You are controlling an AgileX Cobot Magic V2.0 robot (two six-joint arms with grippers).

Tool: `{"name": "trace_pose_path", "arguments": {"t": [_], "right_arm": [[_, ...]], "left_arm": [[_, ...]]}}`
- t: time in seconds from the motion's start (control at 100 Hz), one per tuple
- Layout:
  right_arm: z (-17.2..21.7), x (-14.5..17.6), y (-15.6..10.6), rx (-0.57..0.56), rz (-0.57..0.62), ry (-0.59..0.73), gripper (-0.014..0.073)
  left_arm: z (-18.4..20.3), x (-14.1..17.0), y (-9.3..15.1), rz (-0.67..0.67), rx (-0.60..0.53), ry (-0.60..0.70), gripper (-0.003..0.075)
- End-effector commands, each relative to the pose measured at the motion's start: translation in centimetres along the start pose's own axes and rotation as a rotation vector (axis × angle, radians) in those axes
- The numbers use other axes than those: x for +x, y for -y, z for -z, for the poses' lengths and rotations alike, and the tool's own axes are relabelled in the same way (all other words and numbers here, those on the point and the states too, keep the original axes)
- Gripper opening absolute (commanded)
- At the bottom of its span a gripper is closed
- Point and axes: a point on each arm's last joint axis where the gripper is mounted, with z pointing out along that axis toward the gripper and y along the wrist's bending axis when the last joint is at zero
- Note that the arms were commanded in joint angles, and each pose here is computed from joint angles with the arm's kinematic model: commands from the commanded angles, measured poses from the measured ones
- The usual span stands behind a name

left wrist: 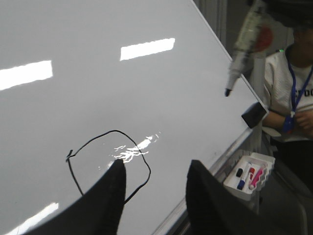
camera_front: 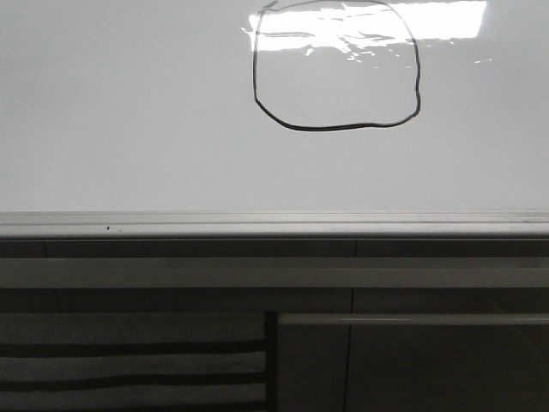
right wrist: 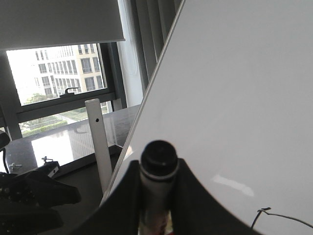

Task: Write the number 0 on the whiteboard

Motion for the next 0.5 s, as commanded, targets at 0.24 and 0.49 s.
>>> {"name": "trace_pose_path", "arguments": {"t": [0.24, 0.49], "right_arm": [[-4.0, 0.6, -1.3, -0.089, -0.017, 0.005, -0.0076], [-3.9, 1.6, -1.8, -0.096, 0.043, -0.094, -0.0076]], "left_arm": [[-4.7, -3.8, 1.9, 0.043, 0.363, -0.117, 0.0337], [-5.9, -3.5, 0.8, -0.008, 0.339, -0.162, 0.0339]]}}
